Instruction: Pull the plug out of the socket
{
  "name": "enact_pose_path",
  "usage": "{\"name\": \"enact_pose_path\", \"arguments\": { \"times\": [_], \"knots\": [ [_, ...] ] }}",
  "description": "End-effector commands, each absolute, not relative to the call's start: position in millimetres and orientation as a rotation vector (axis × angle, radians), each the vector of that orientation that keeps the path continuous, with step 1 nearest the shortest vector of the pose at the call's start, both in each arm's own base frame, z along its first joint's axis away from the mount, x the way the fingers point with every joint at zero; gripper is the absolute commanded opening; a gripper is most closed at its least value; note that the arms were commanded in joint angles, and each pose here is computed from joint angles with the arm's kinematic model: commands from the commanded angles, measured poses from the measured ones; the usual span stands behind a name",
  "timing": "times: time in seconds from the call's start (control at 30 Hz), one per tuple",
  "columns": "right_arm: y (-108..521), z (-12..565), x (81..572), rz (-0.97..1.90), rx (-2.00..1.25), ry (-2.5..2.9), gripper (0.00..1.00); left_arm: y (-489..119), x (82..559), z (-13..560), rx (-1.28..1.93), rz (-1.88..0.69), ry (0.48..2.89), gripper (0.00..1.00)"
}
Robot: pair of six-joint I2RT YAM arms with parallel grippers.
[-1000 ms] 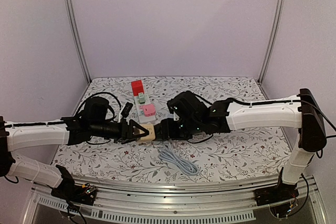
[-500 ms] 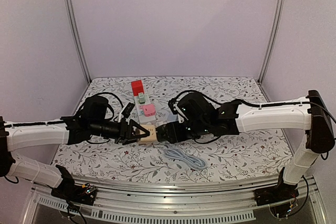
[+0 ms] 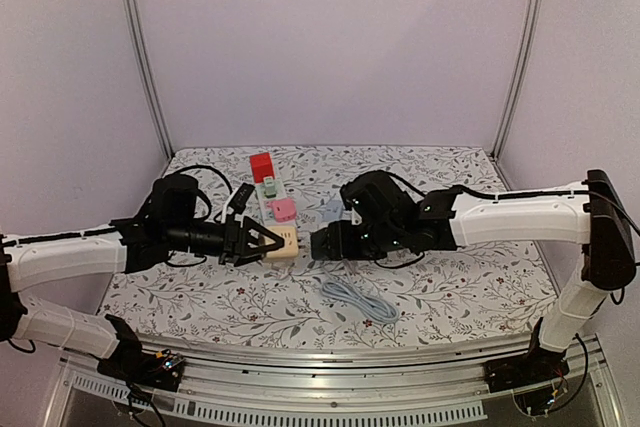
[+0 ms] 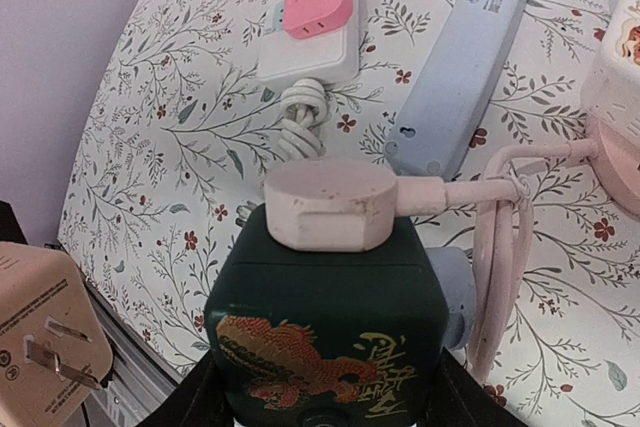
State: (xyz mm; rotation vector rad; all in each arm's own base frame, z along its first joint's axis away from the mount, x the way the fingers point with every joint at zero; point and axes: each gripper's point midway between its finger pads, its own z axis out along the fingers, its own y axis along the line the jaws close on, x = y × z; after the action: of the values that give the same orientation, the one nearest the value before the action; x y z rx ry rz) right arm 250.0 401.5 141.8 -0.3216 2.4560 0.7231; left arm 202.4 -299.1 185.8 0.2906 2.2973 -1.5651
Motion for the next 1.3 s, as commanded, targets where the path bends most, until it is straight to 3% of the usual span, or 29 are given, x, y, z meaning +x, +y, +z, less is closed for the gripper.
{"name": "enact_pose_path", "arguments": {
  "times": [0.0, 0.23, 0.43, 0.7, 1.07, 1.2, 1.27],
  "knots": [
    [389.1, 165.7, 275.1, 0.725, -0.174, 2.389, 0.29, -277.2, 220.2, 201.1, 0.245, -1.47, 2.257, 0.04],
    [375.7, 174.3, 285.5, 0.681, -0.183, 2.364, 0.29, -151.7, 252.5, 132.4, -0.2, -0.836, 2.548, 0.05],
    [379.3, 185.3, 293.6, 0.66, -0.233, 2.333, 0.29, -74.4, 263.5, 110.2, -0.49, -0.61, 2.547, 0.07],
    [397.8, 183.4, 291.0, 0.712, -0.337, 2.349, 0.29, -17.4, 275.5, 85.3, -0.772, -0.492, 2.501, 0.15],
    [390.4, 185.0, 289.1, 0.697, -0.332, 2.342, 0.29, -3.8, 281.8, 55.5, -0.881, -0.537, 2.518, 0.2],
    [391.5, 185.0, 288.6, 0.699, -0.34, 2.342, 0.29, -3.6, 286.0, 50.8, -0.905, -0.567, 2.517, 0.29],
    [392.2, 184.1, 288.2, 0.703, -0.342, 2.345, 0.29, -2.7, 284.9, 48.6, -0.915, -0.564, 2.526, 0.39]
  ]
}}
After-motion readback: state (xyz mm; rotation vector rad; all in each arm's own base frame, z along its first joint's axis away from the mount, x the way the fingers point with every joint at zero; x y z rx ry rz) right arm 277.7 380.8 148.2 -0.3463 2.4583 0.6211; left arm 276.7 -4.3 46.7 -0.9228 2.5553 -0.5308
